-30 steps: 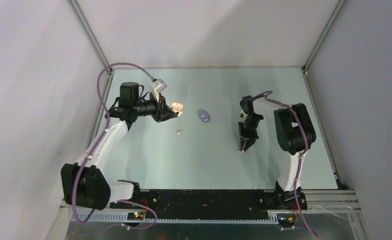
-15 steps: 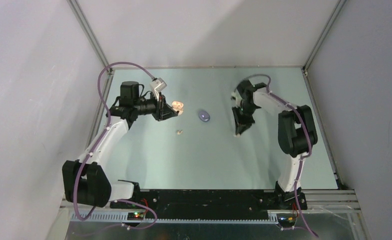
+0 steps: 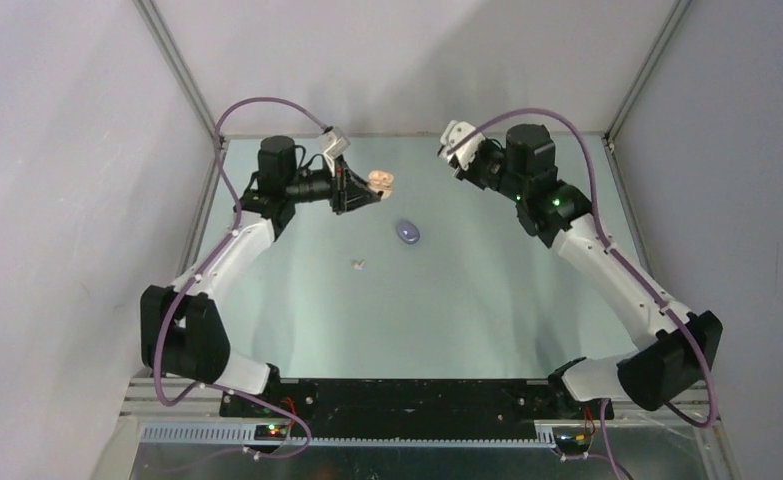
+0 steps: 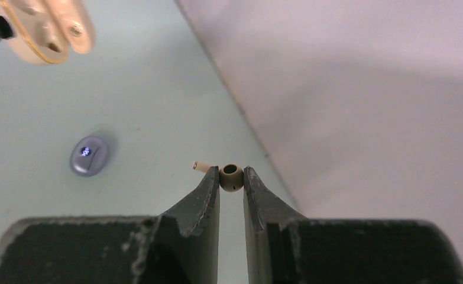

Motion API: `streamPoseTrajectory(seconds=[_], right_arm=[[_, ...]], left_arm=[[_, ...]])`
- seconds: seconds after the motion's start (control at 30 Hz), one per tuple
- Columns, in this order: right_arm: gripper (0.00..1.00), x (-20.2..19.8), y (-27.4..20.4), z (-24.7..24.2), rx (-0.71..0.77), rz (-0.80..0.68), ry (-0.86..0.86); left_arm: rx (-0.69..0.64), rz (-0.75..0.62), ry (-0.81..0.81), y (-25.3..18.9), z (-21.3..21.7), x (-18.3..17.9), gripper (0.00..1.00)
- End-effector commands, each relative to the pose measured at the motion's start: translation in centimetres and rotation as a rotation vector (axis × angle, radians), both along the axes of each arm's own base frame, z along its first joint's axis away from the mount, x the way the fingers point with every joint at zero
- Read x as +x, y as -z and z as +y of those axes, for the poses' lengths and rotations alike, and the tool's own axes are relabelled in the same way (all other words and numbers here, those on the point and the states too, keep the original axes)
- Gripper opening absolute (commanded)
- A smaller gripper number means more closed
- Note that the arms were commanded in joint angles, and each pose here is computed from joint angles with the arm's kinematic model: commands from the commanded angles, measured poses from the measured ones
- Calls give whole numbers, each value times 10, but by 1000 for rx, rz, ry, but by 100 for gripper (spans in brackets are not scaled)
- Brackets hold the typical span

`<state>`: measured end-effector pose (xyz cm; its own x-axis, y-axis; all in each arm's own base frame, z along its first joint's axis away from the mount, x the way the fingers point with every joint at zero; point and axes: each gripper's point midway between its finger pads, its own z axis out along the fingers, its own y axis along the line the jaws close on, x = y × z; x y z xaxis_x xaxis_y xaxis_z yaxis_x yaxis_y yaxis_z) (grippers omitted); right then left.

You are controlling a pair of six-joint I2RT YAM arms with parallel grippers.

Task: Insert the wireless bluetooth earbuds into the charging case

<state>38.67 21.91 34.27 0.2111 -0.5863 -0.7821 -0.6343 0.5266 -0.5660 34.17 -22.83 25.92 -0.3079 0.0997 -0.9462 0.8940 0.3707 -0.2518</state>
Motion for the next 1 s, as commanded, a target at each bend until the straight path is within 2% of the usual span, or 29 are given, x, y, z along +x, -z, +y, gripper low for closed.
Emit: streamPoseTrajectory(seconds=[0.0,0.17,0.4,0.63,0.77,0.97], right_arm=[[0,-11,-60,21,-16,-406,-97],[0,-39,-87,39,-53,-658,-170],[0,-69,-102,55,-64,-882,-207],[0,-79,-87,66,-132,-927,-249],[0,-82,-78,65,-243,-978,-267],[0,-84,-75,63,-283,-983,-272]], left_arm=[[-106,-162,77,-59,-28,8,0],[-136,-178,72,-74,-47,6,0],[-139,-178,-35,-87,-59,10,0],[-147,-226,-15,-93,-62,-5,0],[-141,-306,6,-94,-58,-16,0],[-77,-442,47,-79,-51,-27,0]])
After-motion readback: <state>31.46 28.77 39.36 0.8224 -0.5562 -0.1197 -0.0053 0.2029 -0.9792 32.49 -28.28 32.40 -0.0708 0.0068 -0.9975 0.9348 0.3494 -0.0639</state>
